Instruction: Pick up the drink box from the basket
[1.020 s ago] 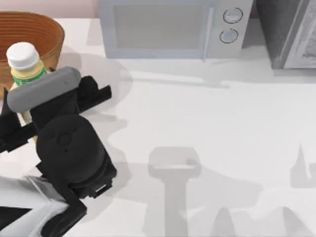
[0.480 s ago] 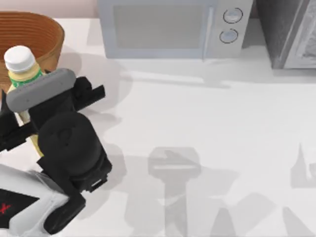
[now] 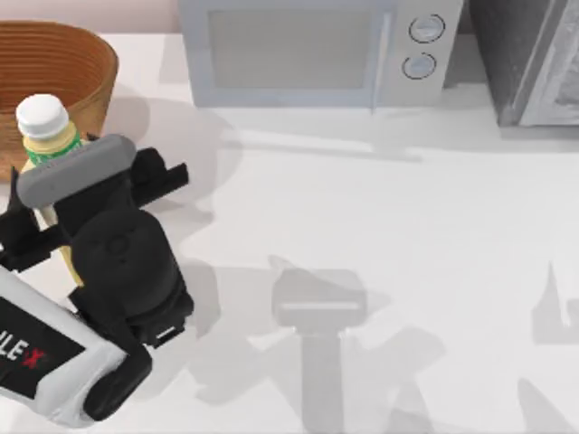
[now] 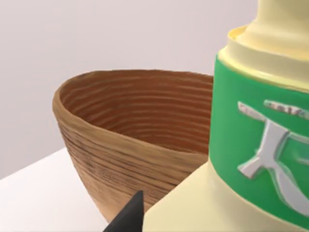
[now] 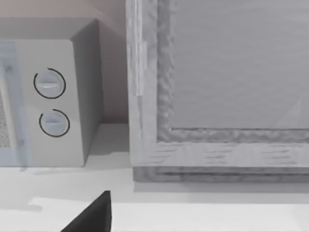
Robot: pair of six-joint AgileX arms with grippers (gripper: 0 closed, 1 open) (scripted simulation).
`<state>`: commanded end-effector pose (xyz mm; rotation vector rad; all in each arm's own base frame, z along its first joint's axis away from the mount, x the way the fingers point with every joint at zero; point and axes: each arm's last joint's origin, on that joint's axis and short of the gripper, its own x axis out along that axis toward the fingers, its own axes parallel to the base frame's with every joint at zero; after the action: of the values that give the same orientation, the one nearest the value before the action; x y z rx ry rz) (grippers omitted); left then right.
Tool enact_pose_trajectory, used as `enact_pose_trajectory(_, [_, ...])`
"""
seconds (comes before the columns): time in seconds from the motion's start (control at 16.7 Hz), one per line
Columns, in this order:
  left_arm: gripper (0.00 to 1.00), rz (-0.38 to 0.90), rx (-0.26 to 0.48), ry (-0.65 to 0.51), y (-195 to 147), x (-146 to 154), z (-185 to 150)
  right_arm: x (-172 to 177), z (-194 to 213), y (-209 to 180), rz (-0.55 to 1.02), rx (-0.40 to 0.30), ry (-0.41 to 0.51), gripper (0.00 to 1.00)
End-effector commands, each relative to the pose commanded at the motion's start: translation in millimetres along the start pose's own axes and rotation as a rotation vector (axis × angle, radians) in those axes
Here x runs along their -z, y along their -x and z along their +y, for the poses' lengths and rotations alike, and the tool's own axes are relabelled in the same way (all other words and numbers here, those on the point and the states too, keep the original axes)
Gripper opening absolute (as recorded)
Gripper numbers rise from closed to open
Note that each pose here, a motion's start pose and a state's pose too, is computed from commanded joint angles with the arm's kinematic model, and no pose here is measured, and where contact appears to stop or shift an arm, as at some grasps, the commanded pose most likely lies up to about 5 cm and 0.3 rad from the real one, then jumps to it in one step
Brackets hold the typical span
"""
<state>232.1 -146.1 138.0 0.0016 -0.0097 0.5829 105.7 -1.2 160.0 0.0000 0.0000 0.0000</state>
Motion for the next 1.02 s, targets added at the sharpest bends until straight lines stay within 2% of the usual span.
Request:
enact_pose_trajectory(0.06, [0.0,0.0,0.0,0.0,0.0,0.0,0.0,0.0,0.0,0.0,0.0,0.0,0.0,1.0])
enact_pose_trajectory(0.84, [0.98,0.0,0.0,0.0,0.0,0.0,0.0,0.0,0.0,0.0,0.0,0.0,0.0,1.0])
enact_pose_trajectory(1.02, [1.0,0.0,0.0,0.0,0.0,0.0,0.0,0.0,0.0,0.0,0.0,0.0,0.0,1.0])
